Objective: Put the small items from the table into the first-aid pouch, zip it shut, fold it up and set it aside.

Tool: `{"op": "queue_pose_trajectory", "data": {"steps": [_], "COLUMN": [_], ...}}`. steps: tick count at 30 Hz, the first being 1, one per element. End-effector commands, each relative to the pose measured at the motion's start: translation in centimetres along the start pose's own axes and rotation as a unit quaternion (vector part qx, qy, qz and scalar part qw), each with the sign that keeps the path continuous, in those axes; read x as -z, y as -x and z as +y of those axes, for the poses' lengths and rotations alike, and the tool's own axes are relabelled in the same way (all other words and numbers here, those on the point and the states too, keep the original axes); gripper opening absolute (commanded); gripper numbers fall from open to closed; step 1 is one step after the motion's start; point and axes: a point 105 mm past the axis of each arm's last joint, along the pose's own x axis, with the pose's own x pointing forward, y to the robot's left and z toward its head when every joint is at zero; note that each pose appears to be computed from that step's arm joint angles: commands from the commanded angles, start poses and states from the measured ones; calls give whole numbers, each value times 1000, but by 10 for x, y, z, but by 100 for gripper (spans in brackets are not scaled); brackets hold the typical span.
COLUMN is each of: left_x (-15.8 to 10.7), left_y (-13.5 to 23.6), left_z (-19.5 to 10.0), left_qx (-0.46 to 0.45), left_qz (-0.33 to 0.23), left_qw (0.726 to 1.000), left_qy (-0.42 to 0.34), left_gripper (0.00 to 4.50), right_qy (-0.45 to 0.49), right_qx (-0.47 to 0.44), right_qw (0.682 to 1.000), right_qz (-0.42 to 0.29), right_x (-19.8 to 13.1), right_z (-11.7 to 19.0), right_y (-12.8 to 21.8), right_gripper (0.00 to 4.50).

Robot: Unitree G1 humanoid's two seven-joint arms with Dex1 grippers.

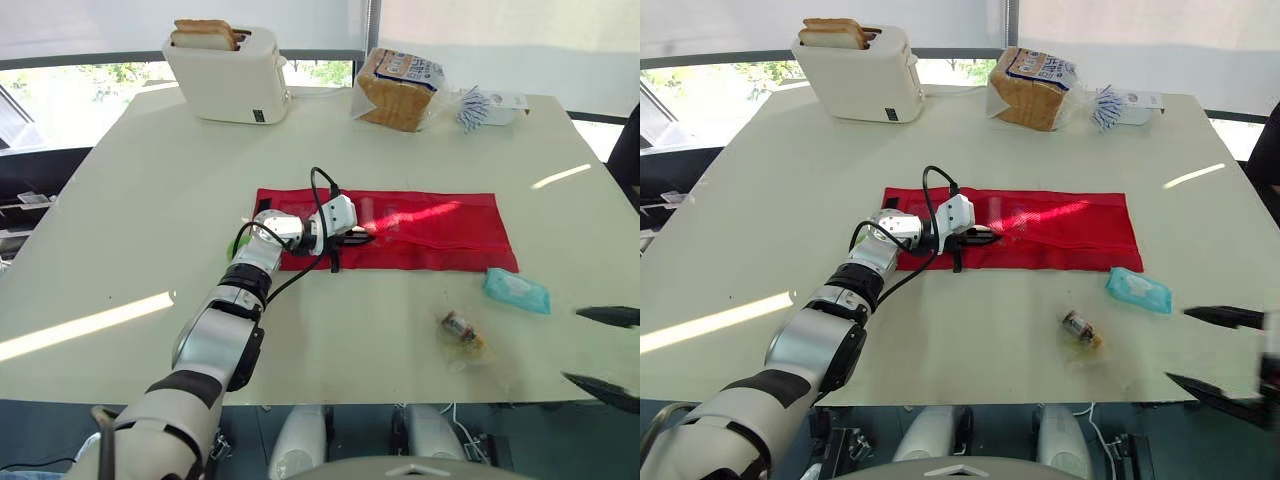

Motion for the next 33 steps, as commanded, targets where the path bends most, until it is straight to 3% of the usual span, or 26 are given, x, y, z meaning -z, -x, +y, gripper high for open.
{"op": "queue_pose_trajectory", "data": {"steps": [1, 7, 14, 17, 24, 33], "left_x": [-8, -12, -13, -14, -15, -16], "left_y": [-2, -5, -5, -6, -7, -7], "left_z": [3, 2, 2, 2, 2, 2], "left_qx": [-1, 1, 1, 2, 3, 3], "left_qz": [-8, -11, -13, -14, -16, -17], "left_qw": [1000, 1000, 1000, 1000, 1000, 1000], "left_qy": [-18, -23, -25, -25, -26, -26], "left_gripper": [0, 0, 0, 0, 0, 0], "right_qy": [-29, -121, -139, -141, -125, -127], "right_qx": [9, 4, -3, 5, 24, 31], "right_qw": [1000, 992, 989, 989, 991, 991], "right_qz": [2, 28, 54, 39, 44, 18], "right_x": [4, 17, 32, 26, 26, 10], "right_z": [4, 14, 21, 19, 10, 4], "right_y": [-21, -55, -73, -79, -83, -92], "right_gripper": [443, 443, 443, 357, 39, 36]}}
